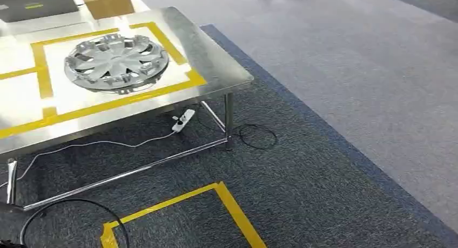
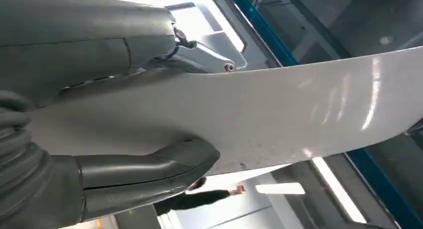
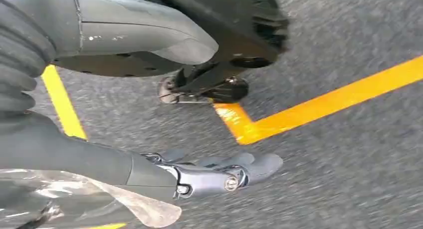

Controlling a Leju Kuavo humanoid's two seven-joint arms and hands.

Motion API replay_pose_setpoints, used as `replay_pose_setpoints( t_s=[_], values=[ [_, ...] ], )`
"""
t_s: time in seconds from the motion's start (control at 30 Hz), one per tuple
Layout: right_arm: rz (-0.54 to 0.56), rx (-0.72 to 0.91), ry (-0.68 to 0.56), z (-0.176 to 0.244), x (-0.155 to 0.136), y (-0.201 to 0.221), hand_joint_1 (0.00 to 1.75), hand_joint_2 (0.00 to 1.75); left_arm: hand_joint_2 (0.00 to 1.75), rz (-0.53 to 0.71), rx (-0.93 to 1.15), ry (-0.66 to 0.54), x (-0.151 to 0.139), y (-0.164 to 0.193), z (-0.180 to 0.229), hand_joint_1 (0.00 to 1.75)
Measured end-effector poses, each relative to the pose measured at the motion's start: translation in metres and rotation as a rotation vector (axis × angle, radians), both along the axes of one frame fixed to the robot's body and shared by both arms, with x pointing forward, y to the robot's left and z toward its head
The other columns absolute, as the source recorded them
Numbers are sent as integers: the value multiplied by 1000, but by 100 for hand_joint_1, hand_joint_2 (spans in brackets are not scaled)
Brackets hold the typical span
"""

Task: Take the parts from the cabinet and place them on the table.

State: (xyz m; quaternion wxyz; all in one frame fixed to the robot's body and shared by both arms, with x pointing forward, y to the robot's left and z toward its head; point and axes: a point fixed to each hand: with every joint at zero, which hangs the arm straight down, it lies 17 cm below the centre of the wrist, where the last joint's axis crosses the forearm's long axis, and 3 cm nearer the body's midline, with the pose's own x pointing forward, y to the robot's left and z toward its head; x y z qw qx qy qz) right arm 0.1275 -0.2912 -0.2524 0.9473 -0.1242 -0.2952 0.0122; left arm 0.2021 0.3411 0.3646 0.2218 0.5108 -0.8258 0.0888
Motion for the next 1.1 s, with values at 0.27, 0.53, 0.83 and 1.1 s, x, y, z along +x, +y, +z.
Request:
replay_pose_setpoints(
  t_s=[0.27,0.53,0.83,1.1],
  values=[
    [-47,48,-67,7,22,-7,0,175,175,11,-5,11,-1,4,-3,175],
    [-72,79,-56,5,15,-6,0,175,175,11,-8,21,-2,4,-6,175],
    [-80,94,-44,4,13,-6,0,175,175,14,-3,31,-2,3,-7,175],
    [-81,98,-35,3,9,-10,0,175,175,14,1,35,-1,2,-8,175]
  ],
)
